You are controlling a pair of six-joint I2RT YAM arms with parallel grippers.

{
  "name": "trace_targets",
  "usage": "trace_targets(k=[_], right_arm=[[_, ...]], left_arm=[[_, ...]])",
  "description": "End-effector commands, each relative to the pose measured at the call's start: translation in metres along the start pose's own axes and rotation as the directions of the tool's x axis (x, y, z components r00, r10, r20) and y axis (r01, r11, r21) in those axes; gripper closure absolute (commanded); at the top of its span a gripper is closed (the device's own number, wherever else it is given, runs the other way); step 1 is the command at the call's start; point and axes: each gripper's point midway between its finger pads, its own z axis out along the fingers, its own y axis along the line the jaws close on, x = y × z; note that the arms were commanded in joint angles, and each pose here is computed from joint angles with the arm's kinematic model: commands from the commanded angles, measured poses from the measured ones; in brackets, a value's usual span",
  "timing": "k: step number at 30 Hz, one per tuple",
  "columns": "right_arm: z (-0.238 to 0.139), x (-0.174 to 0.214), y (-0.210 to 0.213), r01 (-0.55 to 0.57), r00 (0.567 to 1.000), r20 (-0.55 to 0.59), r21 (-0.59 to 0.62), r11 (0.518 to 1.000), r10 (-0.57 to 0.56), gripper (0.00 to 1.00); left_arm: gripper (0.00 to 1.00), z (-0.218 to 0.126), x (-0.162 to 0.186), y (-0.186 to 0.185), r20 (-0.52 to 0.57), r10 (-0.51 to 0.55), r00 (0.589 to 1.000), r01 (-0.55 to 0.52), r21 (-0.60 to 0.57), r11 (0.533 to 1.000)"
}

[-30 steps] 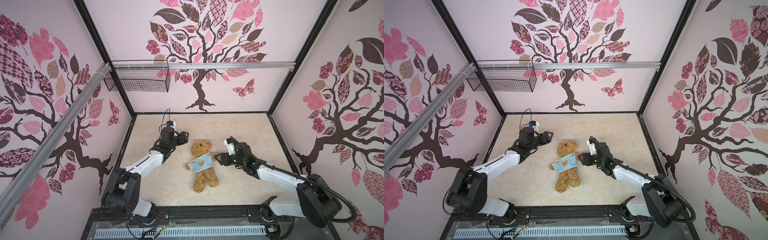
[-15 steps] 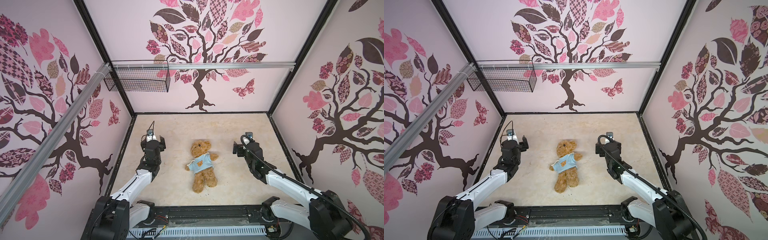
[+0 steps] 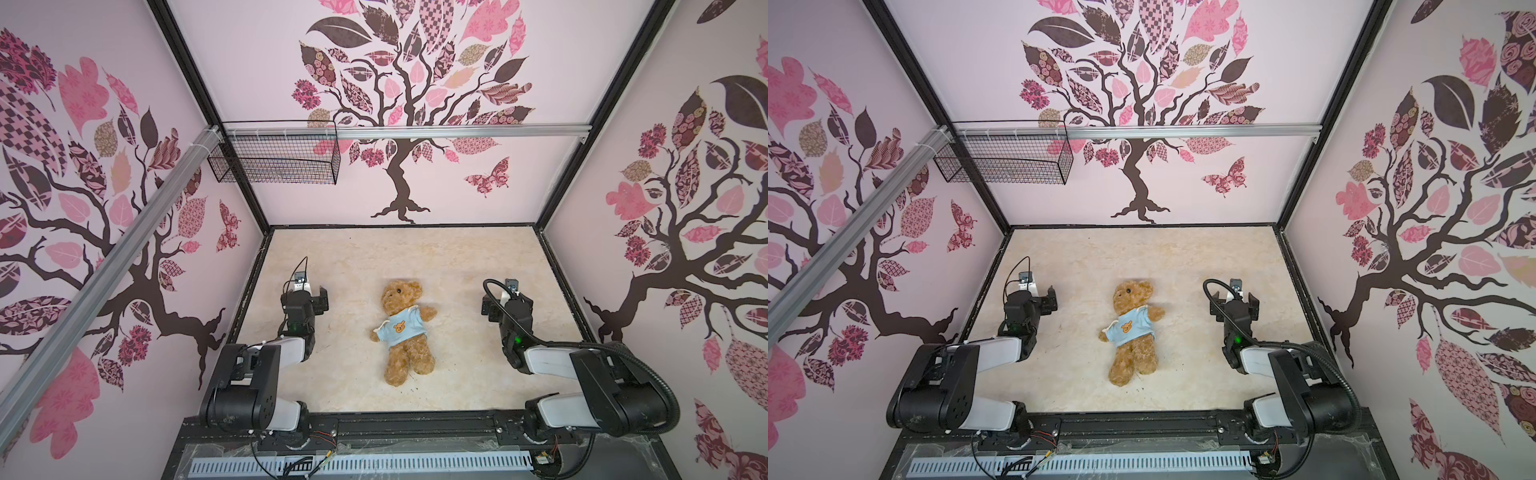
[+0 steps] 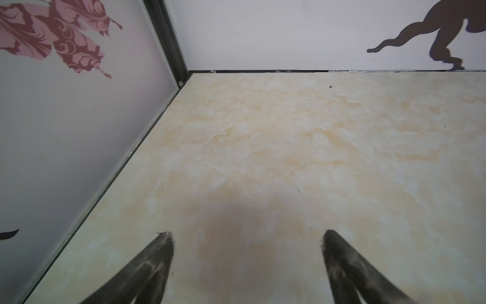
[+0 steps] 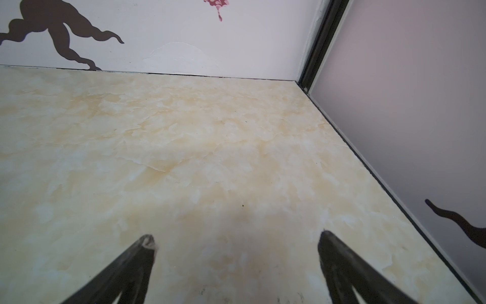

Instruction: Dress the teddy bear

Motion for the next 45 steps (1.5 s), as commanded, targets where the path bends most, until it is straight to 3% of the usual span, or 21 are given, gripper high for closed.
trace_targets(k=[1,8,45], right_arm=[[0.009,-0.027,0.006,-0.053,0.993,0.099,-0.082,0.995,0.061,0.00],[0.022,-0.013,-0.002,-0.125,0.986,0.091,-0.129,0.984,0.137,0.00],[0.024,-0.012,-0.004,-0.126,0.988,0.077,-0.118,0.985,0.135,0.00]], left_arm=[[0.08,0.004,-0.002,-0.003,0.064,-0.036,0.997,0.033,0.056,0.998],[0.05,0.011,-0.001,0.003,0.044,-0.059,0.997,0.057,0.041,0.998],[0.03,0.010,0.000,0.002,0.036,-0.056,0.998,0.054,0.044,0.998]])
